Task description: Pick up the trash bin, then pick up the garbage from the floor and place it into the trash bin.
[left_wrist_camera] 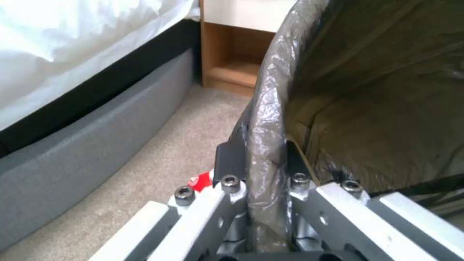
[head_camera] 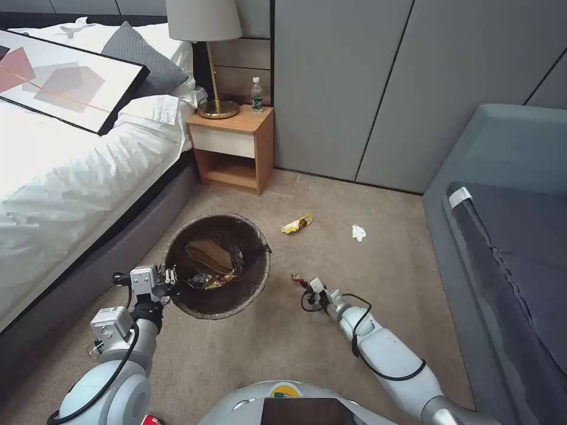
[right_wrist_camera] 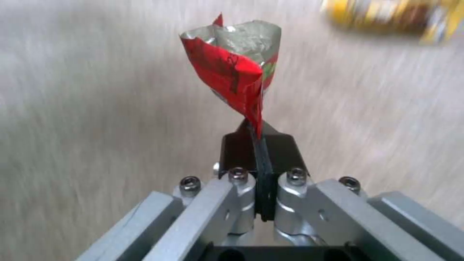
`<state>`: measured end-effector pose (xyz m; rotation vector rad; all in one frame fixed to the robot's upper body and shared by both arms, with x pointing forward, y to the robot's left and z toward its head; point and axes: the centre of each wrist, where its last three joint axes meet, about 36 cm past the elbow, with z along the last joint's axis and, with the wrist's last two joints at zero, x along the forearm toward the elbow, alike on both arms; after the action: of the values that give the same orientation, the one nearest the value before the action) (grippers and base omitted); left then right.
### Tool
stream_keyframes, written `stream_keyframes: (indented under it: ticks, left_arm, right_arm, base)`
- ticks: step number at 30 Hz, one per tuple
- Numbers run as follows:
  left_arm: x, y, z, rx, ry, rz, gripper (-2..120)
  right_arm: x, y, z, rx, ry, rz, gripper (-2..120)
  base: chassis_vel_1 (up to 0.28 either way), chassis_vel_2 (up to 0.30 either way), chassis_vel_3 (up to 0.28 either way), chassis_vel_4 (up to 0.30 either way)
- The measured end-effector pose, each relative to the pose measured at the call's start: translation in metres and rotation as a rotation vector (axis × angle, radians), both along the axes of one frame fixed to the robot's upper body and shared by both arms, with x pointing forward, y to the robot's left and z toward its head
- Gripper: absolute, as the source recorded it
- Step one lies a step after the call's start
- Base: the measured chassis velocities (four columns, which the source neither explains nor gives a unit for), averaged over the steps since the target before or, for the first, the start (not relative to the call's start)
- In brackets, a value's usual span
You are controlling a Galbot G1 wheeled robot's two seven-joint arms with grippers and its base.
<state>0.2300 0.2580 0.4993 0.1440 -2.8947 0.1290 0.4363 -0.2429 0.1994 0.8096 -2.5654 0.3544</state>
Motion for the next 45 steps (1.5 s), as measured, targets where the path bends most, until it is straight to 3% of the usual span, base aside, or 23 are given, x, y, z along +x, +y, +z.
stream_keyframes:
  ticks: [8, 12, 13, 20, 22, 25, 33, 45]
  left_arm:
    - [-0.001, -0.001, 0.001, -0.001, 0.002, -0.005, 2]
    - [-0.002, -0.002, 0.002, 0.0, 0.006, -0.01, 2]
    - [-0.002, -0.002, 0.002, 0.0, 0.006, -0.01, 2]
    - [-0.004, -0.003, 0.002, 0.003, 0.016, -0.013, 2]
    - [-0.004, -0.003, 0.002, 0.003, 0.016, -0.013, 2]
    - [-0.005, -0.004, 0.002, 0.0, 0.025, -0.025, 2]
    - [-0.004, -0.005, 0.001, -0.006, 0.043, -0.044, 2]
    - [-0.004, -0.005, 0.0, -0.014, 0.07, -0.078, 2]
  right_arm:
    - [0.002, -0.004, 0.077, 0.077, -0.11, 0.066, 0]
    - [0.001, -0.003, 0.138, 0.129, -0.17, 0.145, 0]
    - [0.001, -0.003, 0.138, 0.129, -0.17, 0.145, 0]
    - [-0.006, -0.004, 0.224, 0.191, -0.216, 0.294, 0]
    - [-0.006, -0.004, 0.225, 0.191, -0.216, 0.297, 0]
    - [-0.012, -0.01, 0.275, 0.224, -0.225, 0.415, 0]
    - [-0.022, 0.003, 0.325, 0.284, -0.226, 0.535, 0]
    - [-0.026, 0.051, 0.345, 0.288, -0.21, 0.72, 0]
  base:
    - [0.0, 0.0, 0.0, 0.0]
    - [0.0, 0.0, 0.0, 0.0]
    - [0.0, 0.0, 0.0, 0.0]
    - [0.0, 0.0, 0.0, 0.0]
    - [0.0, 0.0, 0.0, 0.0]
    - [0.0, 0.0, 0.0, 0.0]
    - [0.0, 0.0, 0.0, 0.0]
    - [0.0, 0.0, 0.0, 0.0]
